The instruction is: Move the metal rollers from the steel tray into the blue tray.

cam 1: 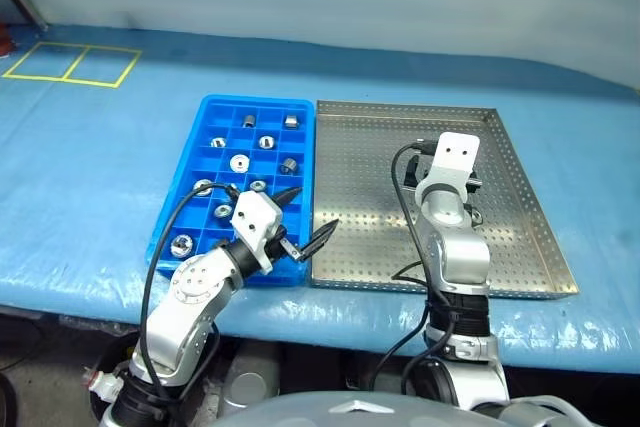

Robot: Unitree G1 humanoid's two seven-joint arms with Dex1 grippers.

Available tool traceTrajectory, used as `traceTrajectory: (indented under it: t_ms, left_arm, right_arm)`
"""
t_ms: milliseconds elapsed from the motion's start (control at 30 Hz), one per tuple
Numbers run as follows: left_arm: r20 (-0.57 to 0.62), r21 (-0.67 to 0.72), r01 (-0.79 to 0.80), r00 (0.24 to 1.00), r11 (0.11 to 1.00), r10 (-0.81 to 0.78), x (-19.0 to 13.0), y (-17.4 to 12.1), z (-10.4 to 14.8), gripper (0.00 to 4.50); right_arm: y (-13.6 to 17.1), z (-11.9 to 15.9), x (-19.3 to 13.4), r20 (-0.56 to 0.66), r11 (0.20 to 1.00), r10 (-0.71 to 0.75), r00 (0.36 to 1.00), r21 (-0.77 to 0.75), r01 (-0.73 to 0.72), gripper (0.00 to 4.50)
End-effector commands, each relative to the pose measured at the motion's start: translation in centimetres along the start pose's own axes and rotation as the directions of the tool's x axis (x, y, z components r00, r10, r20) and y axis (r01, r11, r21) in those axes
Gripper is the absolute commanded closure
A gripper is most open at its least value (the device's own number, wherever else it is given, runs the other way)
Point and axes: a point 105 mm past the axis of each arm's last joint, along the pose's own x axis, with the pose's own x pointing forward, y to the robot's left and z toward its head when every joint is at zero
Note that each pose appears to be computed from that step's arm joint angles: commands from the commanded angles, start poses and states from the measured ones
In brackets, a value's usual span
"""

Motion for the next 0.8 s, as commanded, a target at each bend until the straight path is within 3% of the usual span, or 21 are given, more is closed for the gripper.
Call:
traceTrajectory:
  t_ms: [33,267,467,667,800]
  left_arm:
    - [0.018,0.015,0.04,0.999,0.999,-0.041,0.5,-0.9,0.4,0.0]
    - [0.02,0.008,0.054,0.998,0.999,-0.054,0.8,-1.4,0.3,0.0]
    - [0.017,0.0,0.043,0.999,0.999,-0.043,0.6,-1.3,0.2,0.0]
    - [0.018,-0.006,0.041,0.999,0.999,-0.041,0.6,-1.4,0.2,0.0]
    - [0.03,-0.009,0.023,0.999,1.0,-0.022,0.6,-1.1,0.4,0.0]
  right_arm:
    - [0.3,0.8,0.6,0.011,0.998,0.001,1.0,0.068,-0.001,0.03]
    - [2.5,-1.1,0.6,-0.058,0.989,0.123,0.991,0.087,-0.118,0.03]
    - [2.7,-2.5,0.4,-0.108,0.988,0.137,0.985,0.079,-0.129,0.03]
    - [2.9,-2.7,0.1,-0.109,0.986,0.161,0.981,0.064,-0.154,1.96]
    - [3.8,-1.4,-0.7,-0.058,0.975,0.223,0.973,0.026,-0.222,3.21]
